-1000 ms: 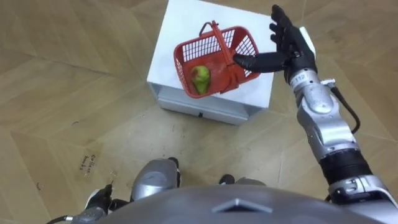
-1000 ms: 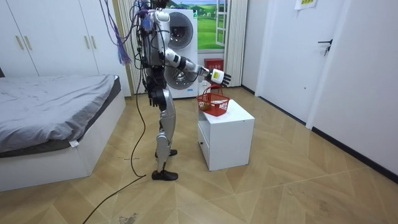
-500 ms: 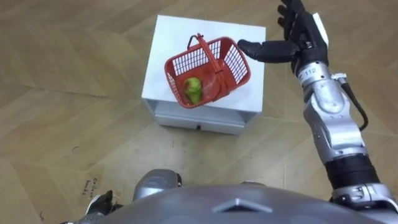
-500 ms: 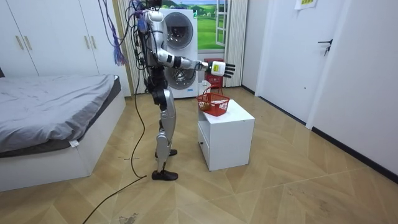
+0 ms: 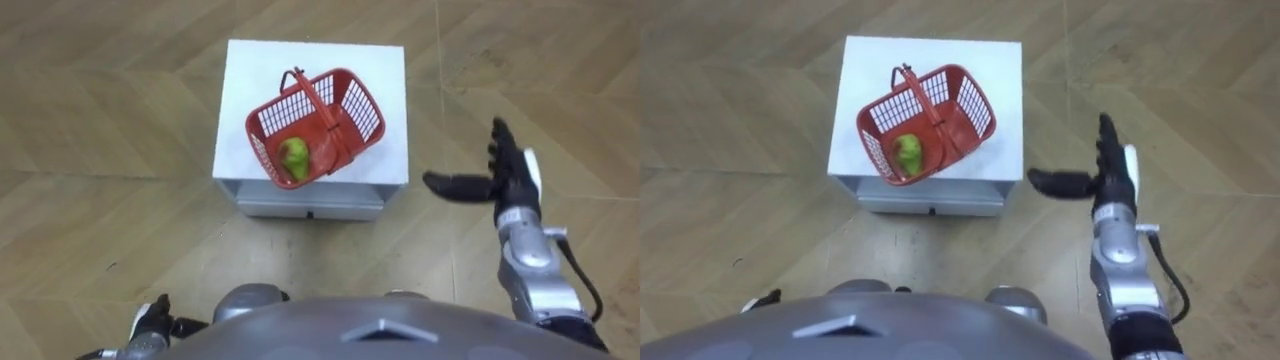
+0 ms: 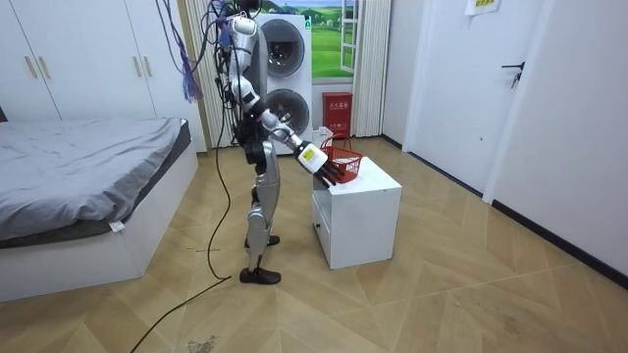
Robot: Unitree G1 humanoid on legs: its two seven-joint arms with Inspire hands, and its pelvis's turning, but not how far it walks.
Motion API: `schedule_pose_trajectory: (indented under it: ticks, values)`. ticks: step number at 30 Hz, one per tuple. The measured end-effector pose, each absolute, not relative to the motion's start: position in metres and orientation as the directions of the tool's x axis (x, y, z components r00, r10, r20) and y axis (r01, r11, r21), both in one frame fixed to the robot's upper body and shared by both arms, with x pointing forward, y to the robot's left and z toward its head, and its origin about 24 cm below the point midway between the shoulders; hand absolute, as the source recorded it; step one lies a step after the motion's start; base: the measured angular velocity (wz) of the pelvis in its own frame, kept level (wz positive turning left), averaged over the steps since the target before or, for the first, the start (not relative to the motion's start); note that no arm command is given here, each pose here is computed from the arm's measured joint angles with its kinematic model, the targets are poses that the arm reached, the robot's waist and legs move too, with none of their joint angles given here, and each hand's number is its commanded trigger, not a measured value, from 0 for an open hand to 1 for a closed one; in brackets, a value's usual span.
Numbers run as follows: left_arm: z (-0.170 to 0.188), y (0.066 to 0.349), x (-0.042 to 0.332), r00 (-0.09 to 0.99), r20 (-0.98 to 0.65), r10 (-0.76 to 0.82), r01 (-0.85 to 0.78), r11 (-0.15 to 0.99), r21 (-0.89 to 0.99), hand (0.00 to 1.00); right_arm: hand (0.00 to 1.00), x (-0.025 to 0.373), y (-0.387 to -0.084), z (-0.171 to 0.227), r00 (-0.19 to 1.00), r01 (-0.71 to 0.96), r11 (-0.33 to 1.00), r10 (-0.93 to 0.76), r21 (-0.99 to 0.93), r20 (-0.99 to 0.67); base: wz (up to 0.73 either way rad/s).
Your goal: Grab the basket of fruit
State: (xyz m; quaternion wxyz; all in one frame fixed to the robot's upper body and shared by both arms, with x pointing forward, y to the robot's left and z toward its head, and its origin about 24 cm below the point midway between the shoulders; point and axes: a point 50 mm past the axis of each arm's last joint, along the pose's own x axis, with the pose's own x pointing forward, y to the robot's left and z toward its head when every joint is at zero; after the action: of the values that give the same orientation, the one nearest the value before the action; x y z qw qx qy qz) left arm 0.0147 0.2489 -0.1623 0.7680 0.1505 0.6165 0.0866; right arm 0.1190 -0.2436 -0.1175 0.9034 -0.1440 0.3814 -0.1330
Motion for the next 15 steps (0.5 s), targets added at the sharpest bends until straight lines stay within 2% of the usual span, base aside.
schedule_pose_trajectory:
  ticks: [7, 15]
  values:
    - [-0.165, 0.240, -0.005, 0.168, -0.937, 0.305, 0.058, 0.946, 0.319, 0.00, 0.00, 0.058, -0.254, -0.150, 0.430, 0.083, 0.913, -0.395, -0.400, -0.812, 0.00]
    - [-0.167, 0.235, -0.012, 0.113, -0.955, 0.275, 0.147, 0.946, 0.289, 0.00, 0.00, 0.022, -0.249, -0.162, 0.261, 0.121, 0.946, -0.323, -0.302, -0.910, 0.06]
